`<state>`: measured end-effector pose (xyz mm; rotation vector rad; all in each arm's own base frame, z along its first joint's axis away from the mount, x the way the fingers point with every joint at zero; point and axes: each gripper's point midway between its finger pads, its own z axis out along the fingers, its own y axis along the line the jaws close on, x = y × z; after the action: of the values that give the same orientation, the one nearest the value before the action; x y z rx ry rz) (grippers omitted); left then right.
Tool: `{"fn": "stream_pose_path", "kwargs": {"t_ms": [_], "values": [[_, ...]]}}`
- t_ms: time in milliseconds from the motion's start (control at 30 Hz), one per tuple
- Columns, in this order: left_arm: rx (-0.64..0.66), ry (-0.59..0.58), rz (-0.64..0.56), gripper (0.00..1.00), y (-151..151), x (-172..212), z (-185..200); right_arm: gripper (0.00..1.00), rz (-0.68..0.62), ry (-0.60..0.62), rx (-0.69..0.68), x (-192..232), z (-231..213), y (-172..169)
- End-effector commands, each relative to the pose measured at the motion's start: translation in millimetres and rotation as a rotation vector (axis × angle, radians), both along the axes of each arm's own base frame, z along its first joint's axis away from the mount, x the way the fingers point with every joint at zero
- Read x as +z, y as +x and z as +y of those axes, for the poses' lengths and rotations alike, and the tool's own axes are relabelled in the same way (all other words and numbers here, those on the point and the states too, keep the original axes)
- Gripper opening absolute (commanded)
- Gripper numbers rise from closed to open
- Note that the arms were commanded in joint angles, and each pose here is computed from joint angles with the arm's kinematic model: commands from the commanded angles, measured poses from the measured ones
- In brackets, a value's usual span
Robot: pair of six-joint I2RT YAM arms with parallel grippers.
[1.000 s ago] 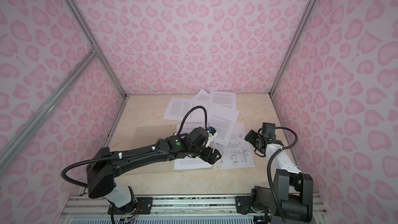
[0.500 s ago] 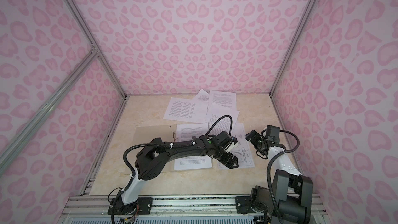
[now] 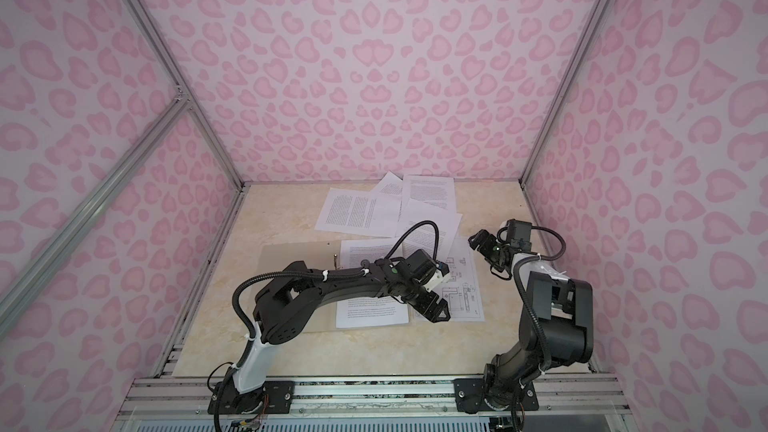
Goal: Put the files into the folder
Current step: 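Pin the drawing sheet with the left gripper while right gripper grasps its edge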
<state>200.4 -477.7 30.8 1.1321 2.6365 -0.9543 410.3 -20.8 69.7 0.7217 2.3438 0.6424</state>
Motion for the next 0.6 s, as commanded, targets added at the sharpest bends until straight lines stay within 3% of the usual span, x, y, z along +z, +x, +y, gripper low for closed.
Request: {"fn": "stream_pose_path", "kwargs": {"t_ms": [0, 333, 567], "values": [[0.028, 0.247, 0.009, 0.91, -3, -39, 54, 0.89, -0.006, -0.011, 0.075, -7, 11, 21], [0.044, 0.304, -0.01, 0.9, 2, -47, 77, 0.88, 0.066, -0.052, 0.125, -27, 9, 59], [0.05, 0.297, -0.004, 0.9, 5, -48, 77, 0.88, 0.118, 0.03, 0.212, -49, 37, 58]]}}
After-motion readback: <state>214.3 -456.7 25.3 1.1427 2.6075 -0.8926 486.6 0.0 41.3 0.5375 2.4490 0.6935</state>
